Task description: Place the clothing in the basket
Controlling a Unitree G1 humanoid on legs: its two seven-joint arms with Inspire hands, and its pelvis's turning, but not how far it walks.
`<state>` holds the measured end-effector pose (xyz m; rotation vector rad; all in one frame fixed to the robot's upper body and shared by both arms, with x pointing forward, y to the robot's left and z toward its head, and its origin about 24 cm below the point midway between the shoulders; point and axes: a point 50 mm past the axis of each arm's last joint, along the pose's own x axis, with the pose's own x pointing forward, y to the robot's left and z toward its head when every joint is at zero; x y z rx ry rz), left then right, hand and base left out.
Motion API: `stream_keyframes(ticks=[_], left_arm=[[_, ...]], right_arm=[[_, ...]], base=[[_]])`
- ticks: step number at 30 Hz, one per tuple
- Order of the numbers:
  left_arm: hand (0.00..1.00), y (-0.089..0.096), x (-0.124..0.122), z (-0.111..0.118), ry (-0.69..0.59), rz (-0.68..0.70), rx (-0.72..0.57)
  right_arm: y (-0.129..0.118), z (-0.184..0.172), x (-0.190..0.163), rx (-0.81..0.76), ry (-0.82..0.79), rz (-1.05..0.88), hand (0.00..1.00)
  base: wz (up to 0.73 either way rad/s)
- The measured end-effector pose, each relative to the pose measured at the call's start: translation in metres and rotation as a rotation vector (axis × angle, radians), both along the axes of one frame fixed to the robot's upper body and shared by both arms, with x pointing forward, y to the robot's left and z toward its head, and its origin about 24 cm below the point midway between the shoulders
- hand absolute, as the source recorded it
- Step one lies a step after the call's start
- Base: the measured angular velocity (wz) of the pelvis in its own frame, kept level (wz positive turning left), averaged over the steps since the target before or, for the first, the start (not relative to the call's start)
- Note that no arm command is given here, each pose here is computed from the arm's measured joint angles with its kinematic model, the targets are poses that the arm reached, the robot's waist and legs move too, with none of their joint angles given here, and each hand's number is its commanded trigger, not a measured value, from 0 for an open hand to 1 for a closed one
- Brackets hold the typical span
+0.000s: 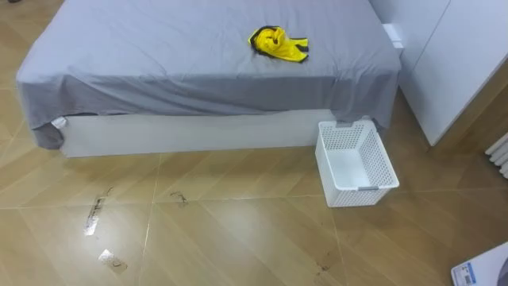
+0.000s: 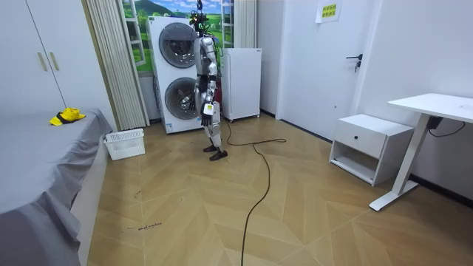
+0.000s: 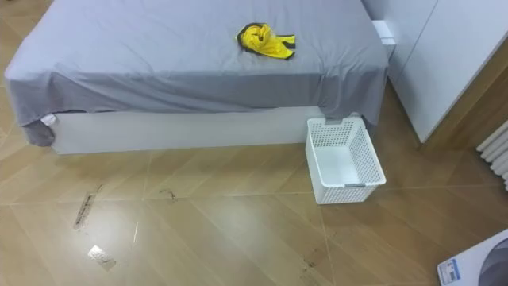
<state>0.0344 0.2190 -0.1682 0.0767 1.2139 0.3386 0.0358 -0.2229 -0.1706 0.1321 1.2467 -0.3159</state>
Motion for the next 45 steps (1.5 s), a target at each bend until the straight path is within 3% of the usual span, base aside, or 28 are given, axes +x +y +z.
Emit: stream_keyframes(ticks=[22, 32, 38, 45], left_arm=[[0.00, 0.001, 0.000, 0.000, 0.001, 0.053, -0.037], [0.00, 0.012, 0.008, 0.005, -0.110, 0.232, -0.047], [0.00, 0.012, -0.033, 0.003, -0.016, 0.284, -0.014], [0.00, 0.008, -0.012, 0.002, -0.067, 0.249, -0.052]], right_arm=[[0.002, 0.000, 0.005, 0.027, -0.001, -0.011, 0.00], [-0.001, 0.000, 0.003, 0.050, -0.004, -0.012, 0.00], [0.002, -0.001, 0.002, 0.056, 0.019, 0.007, 0.00], [0.000, 0.002, 0.012, 0.042, -0.040, 0.009, 0.00]], base=[[-0.03], [-0.03], [-0.40], [-0.12]])
